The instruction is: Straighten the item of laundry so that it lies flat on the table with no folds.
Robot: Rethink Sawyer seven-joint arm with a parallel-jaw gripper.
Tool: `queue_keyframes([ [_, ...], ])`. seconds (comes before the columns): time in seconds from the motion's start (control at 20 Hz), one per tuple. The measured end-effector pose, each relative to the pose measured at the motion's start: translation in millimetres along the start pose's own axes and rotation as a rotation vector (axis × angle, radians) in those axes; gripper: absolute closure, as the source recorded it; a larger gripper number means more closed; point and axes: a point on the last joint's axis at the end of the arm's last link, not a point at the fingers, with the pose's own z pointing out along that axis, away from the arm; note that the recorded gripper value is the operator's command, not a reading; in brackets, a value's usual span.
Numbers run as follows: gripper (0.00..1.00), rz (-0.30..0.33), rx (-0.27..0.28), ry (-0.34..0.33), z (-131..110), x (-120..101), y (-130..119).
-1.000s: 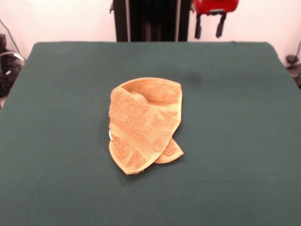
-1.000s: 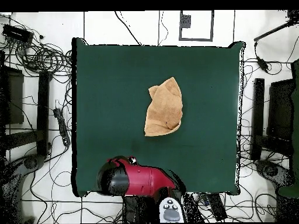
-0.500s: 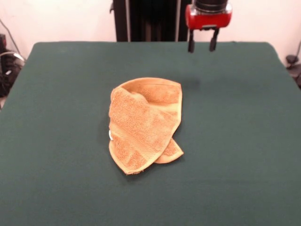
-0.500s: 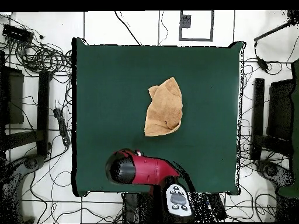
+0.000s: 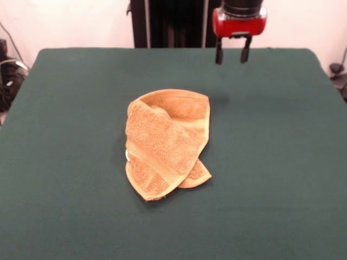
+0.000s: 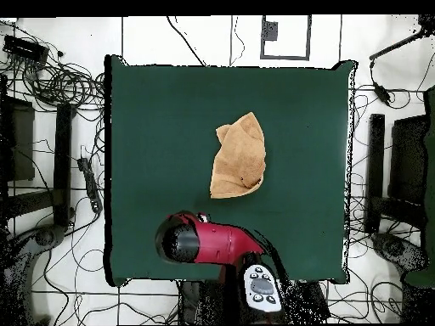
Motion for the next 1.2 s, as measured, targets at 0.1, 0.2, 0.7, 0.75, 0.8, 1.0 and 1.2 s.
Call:
queue_keyframes([
  [0.1,0.00,0.003,0.001,-0.008,-1,-5,-2],
  [0.2,0.00,0.003,0.002,-0.012,-1,-7,-3],
  [0.7,0.00,0.025,0.010,-0.056,-7,-34,-19],
  [0.75,0.00,0.028,0.010,-0.058,-7,-37,-22],
  [0.8,0.00,0.034,0.011,-0.060,-7,-41,-25],
  [1.0,0.00,0.051,0.013,-0.064,-7,-55,-40],
  [1.2,0.00,0.052,0.019,-0.067,-9,-64,-51],
])
